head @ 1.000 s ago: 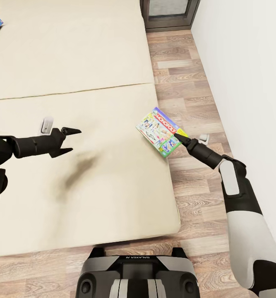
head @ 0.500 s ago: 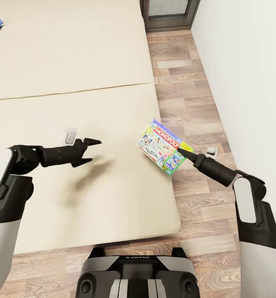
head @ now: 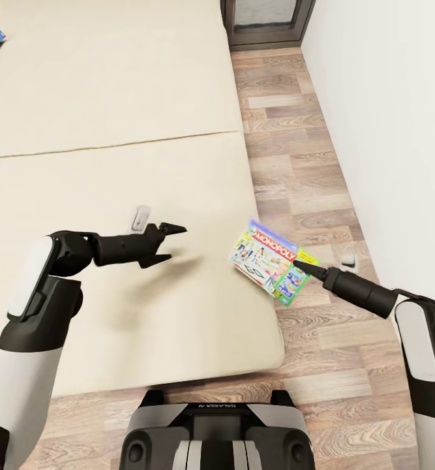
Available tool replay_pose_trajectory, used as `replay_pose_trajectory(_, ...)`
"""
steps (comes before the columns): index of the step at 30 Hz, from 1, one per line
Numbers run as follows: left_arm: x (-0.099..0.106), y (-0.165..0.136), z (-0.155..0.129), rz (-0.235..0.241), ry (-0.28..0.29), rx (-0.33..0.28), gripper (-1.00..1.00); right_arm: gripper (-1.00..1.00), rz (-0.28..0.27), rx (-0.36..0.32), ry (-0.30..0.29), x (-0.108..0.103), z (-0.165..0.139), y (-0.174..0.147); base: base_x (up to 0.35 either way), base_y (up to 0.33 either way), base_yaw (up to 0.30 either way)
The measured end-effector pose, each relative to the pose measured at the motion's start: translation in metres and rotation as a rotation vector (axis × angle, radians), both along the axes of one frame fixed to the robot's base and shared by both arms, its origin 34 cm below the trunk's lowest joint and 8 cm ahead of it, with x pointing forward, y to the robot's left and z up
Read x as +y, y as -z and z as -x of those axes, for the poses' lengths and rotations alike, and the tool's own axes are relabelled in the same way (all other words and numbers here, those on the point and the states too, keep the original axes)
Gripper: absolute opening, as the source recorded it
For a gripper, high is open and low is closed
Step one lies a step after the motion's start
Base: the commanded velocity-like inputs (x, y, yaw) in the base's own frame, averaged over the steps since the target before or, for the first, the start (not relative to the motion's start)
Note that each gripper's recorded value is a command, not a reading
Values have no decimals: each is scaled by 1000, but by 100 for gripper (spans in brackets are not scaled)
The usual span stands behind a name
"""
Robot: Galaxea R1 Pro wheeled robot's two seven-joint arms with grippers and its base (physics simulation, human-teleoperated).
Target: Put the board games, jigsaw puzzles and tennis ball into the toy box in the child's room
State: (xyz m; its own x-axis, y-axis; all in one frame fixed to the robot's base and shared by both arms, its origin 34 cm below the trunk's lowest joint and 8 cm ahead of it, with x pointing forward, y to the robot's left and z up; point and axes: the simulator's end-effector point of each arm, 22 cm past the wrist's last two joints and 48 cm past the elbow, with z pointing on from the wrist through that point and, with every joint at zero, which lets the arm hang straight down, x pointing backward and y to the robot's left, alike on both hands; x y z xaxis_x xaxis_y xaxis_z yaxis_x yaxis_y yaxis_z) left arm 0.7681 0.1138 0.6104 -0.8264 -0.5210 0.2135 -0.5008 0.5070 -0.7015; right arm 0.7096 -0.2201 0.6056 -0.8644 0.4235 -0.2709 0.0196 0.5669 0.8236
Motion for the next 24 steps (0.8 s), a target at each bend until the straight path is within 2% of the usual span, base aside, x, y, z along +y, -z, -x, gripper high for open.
replay_pose_trajectory(6, -20, -8, 11, 9, 40, 13, 100, -100, 7, 51, -10, -7, 19, -3, 0, 0, 0)
replay_pose_trajectory(14, -39, -16, 29, 7, 101, 33, 100, -100, 15, 74, -4, -14, 28, -12, 0, 0, 0)
replay_pose_trajectory(24, -46, -19, 46, -36, 144, 43, 100, -100, 23, 81, 12, -22, 29, -27, 0, 0, 0)
